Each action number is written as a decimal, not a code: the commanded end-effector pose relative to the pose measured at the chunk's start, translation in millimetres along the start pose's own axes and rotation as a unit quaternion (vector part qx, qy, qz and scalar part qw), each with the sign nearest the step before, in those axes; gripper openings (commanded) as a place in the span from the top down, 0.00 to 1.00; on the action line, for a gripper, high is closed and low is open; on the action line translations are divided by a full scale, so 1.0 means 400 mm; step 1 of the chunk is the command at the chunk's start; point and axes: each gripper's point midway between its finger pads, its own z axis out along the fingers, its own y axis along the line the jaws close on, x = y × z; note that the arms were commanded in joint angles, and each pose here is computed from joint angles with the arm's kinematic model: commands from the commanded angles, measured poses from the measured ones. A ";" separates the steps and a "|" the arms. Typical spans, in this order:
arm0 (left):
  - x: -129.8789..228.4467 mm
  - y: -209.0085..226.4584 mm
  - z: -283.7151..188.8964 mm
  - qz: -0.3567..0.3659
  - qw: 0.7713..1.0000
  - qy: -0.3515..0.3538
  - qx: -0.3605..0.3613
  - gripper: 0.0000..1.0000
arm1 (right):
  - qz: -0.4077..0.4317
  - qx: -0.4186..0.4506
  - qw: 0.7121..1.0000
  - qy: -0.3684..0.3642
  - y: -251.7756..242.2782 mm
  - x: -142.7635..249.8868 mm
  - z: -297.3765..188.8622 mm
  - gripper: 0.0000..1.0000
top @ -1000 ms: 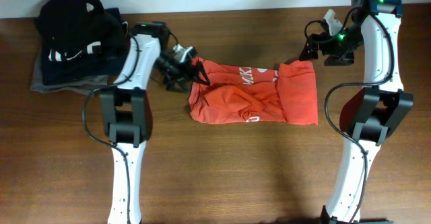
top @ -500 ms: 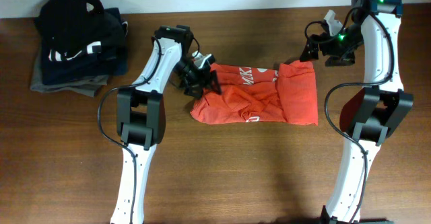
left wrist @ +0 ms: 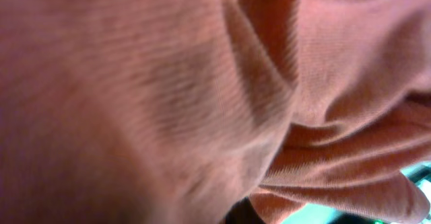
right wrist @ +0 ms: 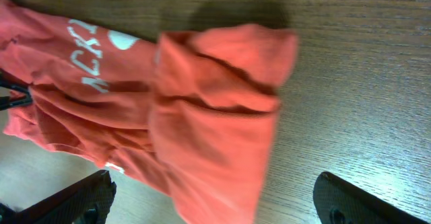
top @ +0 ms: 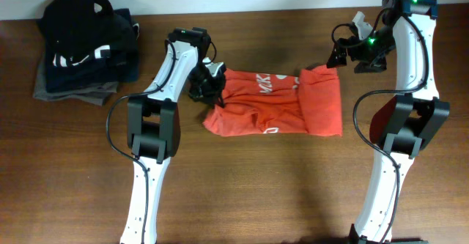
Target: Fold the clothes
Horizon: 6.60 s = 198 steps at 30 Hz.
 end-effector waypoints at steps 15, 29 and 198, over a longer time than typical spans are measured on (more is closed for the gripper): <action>-0.004 0.301 -0.325 -0.126 0.958 -0.106 -0.235 1.00 | -0.006 0.007 1.000 -0.013 0.005 -0.004 -0.030 0.01; 0.011 -0.051 -0.248 0.027 0.958 -0.121 -0.257 1.00 | -0.010 0.010 1.000 -0.020 0.003 -0.013 -0.029 0.01; -0.004 0.195 -0.576 -0.176 0.919 -0.280 -0.216 0.01 | -0.024 0.191 0.979 0.063 0.338 0.100 0.255 0.38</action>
